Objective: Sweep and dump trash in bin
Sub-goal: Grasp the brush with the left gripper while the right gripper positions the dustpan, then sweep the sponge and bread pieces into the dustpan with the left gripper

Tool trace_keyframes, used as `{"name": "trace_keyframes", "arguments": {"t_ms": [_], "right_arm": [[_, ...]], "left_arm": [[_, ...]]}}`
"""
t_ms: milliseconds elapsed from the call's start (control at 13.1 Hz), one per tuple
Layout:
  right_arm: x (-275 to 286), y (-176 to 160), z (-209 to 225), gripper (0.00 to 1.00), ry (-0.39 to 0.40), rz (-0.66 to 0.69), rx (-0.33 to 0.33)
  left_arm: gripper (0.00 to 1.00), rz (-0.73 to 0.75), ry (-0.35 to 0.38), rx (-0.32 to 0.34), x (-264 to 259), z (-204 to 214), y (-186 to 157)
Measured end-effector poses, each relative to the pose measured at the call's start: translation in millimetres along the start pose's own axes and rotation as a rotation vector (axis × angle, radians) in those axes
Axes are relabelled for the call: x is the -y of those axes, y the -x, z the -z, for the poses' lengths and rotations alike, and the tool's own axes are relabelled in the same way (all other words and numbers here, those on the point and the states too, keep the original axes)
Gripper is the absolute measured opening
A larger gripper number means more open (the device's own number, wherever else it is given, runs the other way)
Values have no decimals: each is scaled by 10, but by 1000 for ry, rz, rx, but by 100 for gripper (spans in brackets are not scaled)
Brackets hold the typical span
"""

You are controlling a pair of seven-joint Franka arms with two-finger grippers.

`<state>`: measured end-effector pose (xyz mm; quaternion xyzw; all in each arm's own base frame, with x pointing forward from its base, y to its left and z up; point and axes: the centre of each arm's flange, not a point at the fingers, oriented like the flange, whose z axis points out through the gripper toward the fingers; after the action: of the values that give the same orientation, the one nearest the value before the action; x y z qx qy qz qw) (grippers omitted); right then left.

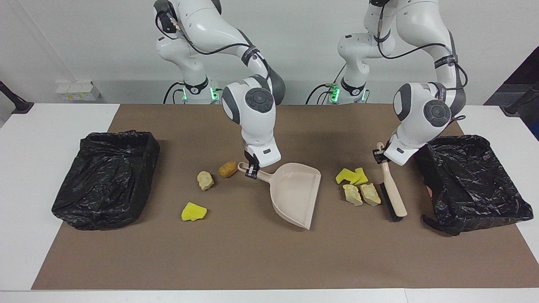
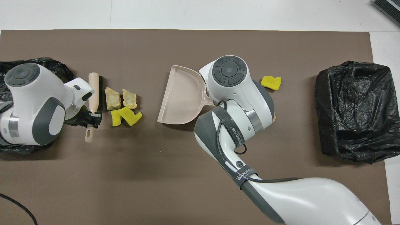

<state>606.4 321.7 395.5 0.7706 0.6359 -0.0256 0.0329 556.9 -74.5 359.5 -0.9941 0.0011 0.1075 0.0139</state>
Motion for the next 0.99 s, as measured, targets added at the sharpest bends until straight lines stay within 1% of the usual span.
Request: {"name": "trace_keyframes", "arguments": {"t_ms": [152, 380, 609, 837, 989], "right_arm": [[29, 9, 5, 32, -6, 155, 21], [129, 21, -27, 32, -16, 308, 60], [198, 34, -136, 32, -32, 352, 80], [173, 65, -197, 32, -26, 349, 79], [166, 74, -218, 32, -25, 347, 77]], "left_arm": [[26, -2, -4, -6, -227, -14, 84], [26, -4, 24, 3, -533, -49, 243], [26, -3, 48, -3, -792, -58, 347], [26, -49, 65, -11, -1213, -98, 518], [26, -66, 99, -12, -1494, -92, 647]]}}
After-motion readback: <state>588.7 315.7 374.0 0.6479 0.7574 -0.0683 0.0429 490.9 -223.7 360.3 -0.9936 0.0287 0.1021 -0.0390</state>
